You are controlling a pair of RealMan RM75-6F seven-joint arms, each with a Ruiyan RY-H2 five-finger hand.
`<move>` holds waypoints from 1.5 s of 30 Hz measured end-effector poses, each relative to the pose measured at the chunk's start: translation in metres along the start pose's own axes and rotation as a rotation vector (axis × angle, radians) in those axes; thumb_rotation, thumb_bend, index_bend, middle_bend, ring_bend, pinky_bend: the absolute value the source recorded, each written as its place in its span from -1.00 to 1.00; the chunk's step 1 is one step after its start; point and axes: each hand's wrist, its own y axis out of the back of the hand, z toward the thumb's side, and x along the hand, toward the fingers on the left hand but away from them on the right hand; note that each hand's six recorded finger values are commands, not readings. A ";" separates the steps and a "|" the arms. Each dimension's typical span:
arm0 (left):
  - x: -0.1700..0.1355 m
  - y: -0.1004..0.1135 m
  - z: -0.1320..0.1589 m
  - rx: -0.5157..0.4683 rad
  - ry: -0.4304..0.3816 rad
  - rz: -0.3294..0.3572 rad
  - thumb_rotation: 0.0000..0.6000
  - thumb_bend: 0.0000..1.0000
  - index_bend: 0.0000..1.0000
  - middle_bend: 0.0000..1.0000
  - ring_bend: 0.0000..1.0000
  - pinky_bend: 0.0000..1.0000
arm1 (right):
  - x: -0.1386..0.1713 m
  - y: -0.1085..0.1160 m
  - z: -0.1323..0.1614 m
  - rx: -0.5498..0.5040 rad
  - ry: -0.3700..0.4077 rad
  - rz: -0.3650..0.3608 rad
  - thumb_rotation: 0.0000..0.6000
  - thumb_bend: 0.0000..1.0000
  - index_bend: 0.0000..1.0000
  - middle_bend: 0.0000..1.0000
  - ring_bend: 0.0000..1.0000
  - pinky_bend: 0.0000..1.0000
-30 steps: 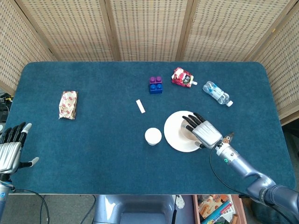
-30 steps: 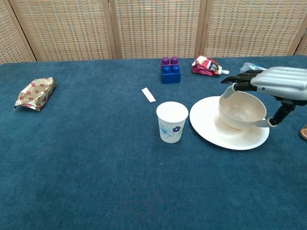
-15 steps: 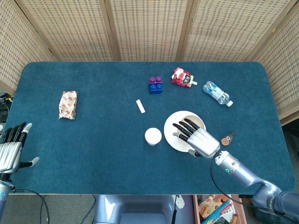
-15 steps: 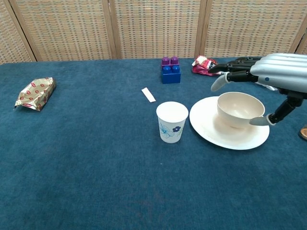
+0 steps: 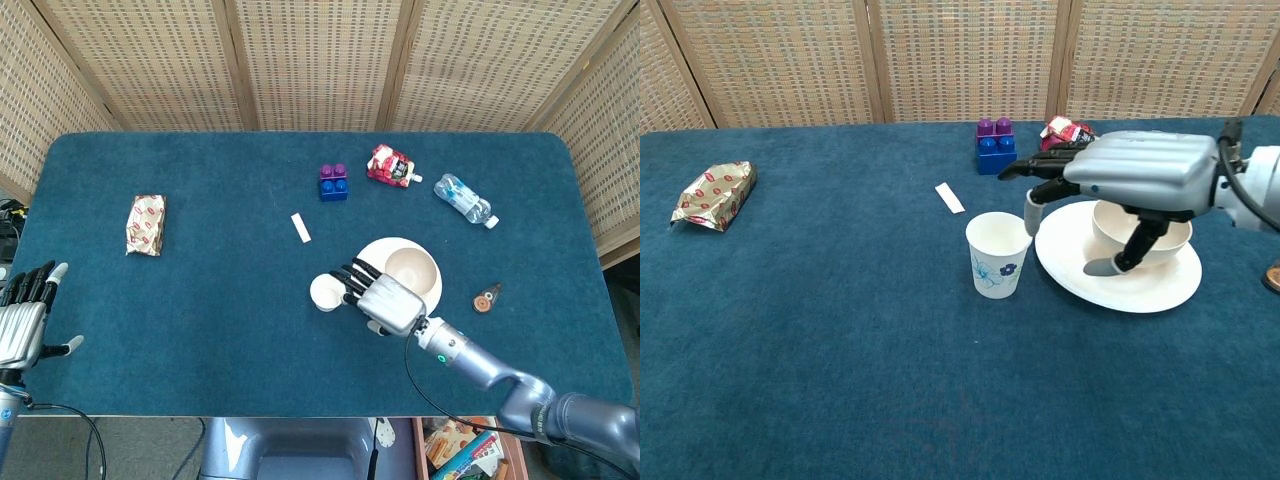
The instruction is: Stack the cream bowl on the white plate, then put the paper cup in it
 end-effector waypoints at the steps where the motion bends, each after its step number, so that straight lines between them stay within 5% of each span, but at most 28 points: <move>1: 0.000 0.000 0.000 0.000 0.001 -0.001 1.00 -1.00 -1.00 -1.00 -1.00 -1.00 | -0.004 -0.001 0.002 0.004 -0.003 0.003 1.00 -0.49 -0.35 -1.00 -1.00 -1.00; 12: 0.003 0.000 -0.002 -0.004 0.007 -0.006 1.00 -1.00 -1.00 -1.00 -1.00 -1.00 | -0.039 -0.008 0.012 -0.012 -0.046 0.018 1.00 -0.48 -0.33 -1.00 -1.00 -1.00; 22: 0.003 0.001 -0.003 -0.007 0.012 -0.007 1.00 -1.00 -1.00 -1.00 -1.00 -1.00 | -0.047 -0.018 0.013 -0.004 -0.062 0.046 1.00 -0.13 0.15 -1.00 -1.00 -1.00; 30: 0.004 0.001 -0.004 -0.009 0.015 -0.007 1.00 -1.00 -1.00 -1.00 -1.00 -1.00 | -0.049 -0.020 0.014 -0.065 -0.071 0.037 1.00 -0.02 0.26 -1.00 -1.00 -1.00; 37: 0.004 0.001 -0.004 -0.007 0.017 -0.006 1.00 -1.00 -1.00 -1.00 -1.00 -1.00 | -0.040 0.012 0.009 -0.120 -0.074 -0.045 1.00 0.02 0.26 -1.00 -1.00 -1.00; 45: 0.003 -0.001 -0.002 -0.005 0.010 -0.012 1.00 -1.00 -1.00 -1.00 -1.00 -1.00 | -0.012 0.065 -0.029 -0.102 -0.154 -0.146 1.00 0.02 0.27 -1.00 -1.00 -1.00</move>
